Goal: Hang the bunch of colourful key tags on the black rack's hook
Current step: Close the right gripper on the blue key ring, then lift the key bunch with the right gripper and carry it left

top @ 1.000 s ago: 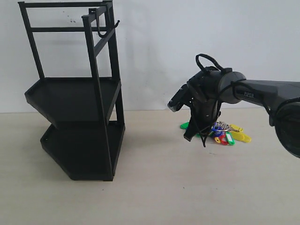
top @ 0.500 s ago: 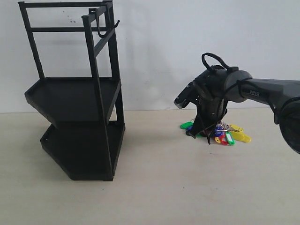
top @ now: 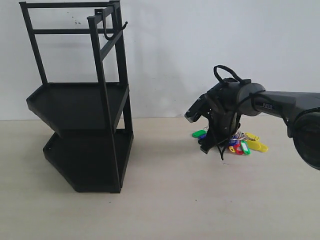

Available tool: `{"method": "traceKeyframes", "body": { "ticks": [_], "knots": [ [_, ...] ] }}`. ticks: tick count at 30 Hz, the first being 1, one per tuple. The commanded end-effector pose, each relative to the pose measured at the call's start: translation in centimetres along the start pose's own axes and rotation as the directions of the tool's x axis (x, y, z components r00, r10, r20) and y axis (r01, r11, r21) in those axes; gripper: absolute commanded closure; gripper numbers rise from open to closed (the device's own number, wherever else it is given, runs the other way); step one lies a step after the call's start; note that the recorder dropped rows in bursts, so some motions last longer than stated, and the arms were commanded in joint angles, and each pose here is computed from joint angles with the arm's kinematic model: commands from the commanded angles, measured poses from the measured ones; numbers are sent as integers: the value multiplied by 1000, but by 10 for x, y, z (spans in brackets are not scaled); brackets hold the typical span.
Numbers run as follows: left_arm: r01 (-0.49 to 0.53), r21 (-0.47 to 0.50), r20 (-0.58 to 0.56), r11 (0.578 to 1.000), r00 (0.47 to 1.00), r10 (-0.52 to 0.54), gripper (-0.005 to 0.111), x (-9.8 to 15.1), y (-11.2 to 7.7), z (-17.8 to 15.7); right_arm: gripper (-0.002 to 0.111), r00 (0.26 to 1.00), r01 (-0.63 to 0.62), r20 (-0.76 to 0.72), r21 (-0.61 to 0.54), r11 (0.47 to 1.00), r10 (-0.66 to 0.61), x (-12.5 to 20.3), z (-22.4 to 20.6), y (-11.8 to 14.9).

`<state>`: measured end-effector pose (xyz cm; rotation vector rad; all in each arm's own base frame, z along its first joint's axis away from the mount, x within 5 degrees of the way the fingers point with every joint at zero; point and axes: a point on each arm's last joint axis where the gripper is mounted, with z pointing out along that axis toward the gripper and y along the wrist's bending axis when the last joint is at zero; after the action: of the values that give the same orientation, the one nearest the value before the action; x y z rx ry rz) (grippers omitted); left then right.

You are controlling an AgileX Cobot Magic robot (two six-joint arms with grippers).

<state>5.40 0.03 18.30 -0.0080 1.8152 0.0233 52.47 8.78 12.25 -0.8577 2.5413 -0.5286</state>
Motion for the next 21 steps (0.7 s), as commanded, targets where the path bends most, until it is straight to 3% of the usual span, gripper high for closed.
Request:
{"method": "traceKeyframes", "body": {
  "ticks": [1, 12, 15, 18, 21],
  "knots": [
    [18, -2, 17, 1000, 1000, -18, 102, -2, 0, 0, 68, 999, -1, 40, 12, 1000, 0, -4, -1, -3],
    [18, -2, 17, 1000, 1000, -18, 102, -2, 0, 0, 69, 999, -41, 18, 8, 999, 41, 3, 5, -8],
    [18, -2, 17, 1000, 1000, -18, 102, -2, 0, 0, 81, 999, -44, 15, 7, 999, 44, 4, 5, -9],
    [18, -2, 17, 1000, 1000, -18, 102, -2, 0, 0, 106, 999, -45, 8, 4, 999, 45, 4, 5, -9],
    [18, -2, 17, 1000, 1000, -18, 102, -2, 0, 0, 108, 998, -55, 8, 6, 998, 54, 4, 2, -11]
  ]
}}
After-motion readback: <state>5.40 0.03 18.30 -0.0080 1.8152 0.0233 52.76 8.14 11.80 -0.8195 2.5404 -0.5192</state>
